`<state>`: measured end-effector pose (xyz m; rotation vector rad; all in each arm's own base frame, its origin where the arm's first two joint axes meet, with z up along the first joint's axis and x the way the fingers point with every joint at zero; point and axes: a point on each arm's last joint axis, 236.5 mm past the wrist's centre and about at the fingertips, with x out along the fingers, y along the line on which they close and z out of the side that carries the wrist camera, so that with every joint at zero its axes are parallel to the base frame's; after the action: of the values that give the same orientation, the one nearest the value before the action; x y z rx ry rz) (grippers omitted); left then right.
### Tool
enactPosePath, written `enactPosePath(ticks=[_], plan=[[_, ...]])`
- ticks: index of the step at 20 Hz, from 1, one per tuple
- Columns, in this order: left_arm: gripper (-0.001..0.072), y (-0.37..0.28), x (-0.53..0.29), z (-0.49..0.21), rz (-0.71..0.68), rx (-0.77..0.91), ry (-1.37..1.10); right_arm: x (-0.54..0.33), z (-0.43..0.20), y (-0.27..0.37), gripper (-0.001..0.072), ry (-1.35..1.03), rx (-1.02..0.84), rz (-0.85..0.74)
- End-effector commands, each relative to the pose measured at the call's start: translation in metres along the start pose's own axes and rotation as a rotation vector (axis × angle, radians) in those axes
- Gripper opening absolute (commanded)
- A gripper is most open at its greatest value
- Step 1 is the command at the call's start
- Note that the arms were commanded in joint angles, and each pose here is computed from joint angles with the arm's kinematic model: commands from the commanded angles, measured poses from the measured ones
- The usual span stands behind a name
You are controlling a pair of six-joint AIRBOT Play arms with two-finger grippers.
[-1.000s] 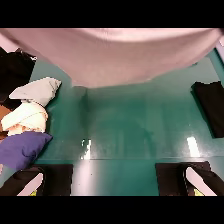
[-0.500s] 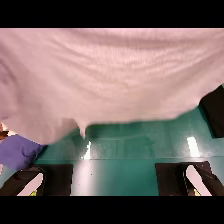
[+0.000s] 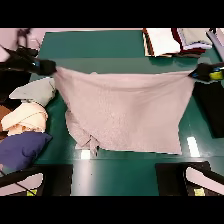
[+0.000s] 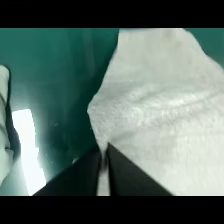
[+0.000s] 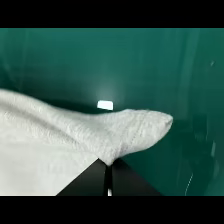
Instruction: Fold the shirts.
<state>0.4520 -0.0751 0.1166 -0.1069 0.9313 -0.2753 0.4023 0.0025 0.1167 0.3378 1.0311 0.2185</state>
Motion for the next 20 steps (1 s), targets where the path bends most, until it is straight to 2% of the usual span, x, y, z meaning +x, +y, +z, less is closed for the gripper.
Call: enactPosePath(ticks=[1, 2, 5, 8, 15, 20], plan=[[0.0501, 0.019, 0.047, -0.025, 0.02, -0.022, 0.091, 0.059, 0.001, -0.004, 0.0204, 0.081, 0.048, 0.03], [0.0579, 0.023, 0.04, -0.021, 0.023, -0.035, 0.09, 0.059, 0.008, 0.0, 0.0366, 0.083, 0.049, 0.048], [0.058, 0.044, 0.003, -0.034, 0.038, -0.114, 0.169, 0.037, 0.015, 0.014, 0.0365, 0.083, 0.029, 0.083], [0.0579, 0.054, -0.021, -0.08, 0.052, -0.17, 0.243, 0.016, 0.0, 0.025, 0.0365, 0.053, 0.001, 0.082], [0.0579, -0.006, 0.006, -0.261, -0.097, -0.336, 0.471, 0.003, -0.048, 0.031, 0.0365, -0.001, 0.011, 0.071], [0.0578, -0.034, 0.037, -0.291, -0.136, -0.375, 0.455, 0.003, -0.06, 0.031, 0.0365, 0.011, 0.017, 0.074]])
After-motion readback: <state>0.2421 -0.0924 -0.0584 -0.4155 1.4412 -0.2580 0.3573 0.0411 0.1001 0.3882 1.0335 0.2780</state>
